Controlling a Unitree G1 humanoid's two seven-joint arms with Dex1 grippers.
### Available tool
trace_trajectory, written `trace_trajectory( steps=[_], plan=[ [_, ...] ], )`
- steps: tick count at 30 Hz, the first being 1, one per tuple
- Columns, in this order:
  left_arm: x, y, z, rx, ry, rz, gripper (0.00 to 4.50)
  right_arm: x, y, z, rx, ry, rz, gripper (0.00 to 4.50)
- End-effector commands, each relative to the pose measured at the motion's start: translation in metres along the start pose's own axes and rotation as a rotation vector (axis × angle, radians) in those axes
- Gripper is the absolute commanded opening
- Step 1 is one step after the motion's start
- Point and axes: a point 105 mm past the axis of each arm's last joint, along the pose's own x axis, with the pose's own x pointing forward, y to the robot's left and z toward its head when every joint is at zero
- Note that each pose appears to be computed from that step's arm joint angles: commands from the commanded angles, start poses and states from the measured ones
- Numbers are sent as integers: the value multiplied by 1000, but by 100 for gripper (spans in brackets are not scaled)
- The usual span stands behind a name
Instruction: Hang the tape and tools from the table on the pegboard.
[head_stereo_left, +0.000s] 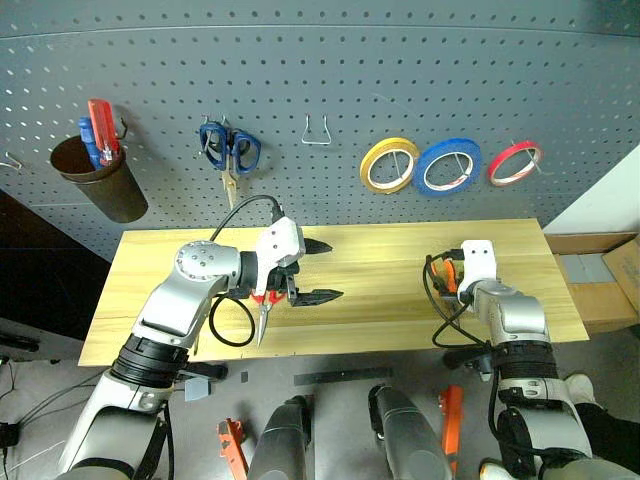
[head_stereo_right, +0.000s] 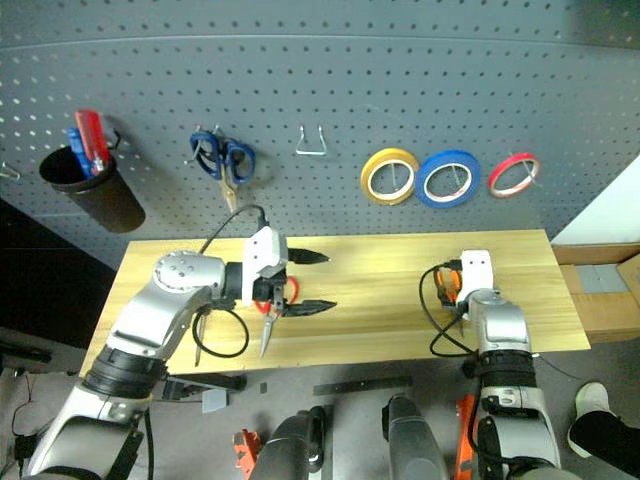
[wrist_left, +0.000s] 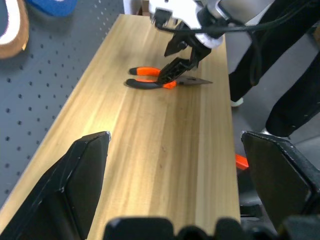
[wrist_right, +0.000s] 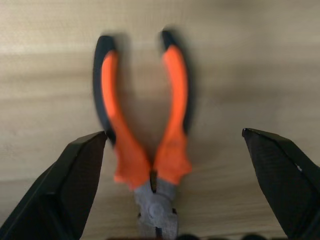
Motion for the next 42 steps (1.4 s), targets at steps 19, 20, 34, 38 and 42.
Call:
trace_trajectory(
  steps=[19, 20, 34, 38, 42],
  plan=[
    [0, 2, 13, -47, -77, 63, 450, 22, -1, -4, -70, 57, 0, 280],
    [-2, 3, 15, -75, -94, 73, 450, 22, 1, -3, -80, 46, 0, 278],
    [-73, 18, 8, -316, -176, 328, 450, -128, 141, 61, -239, -473, 404, 277],
    [-97, 26, 5, -314, -215, 419, 450, -162, 165, 93, -253, -637, 450, 277],
    [-118, 31, 4, -280, -239, 486, 450, -180, 176, 140, -249, -781, 464, 277]
  ],
)
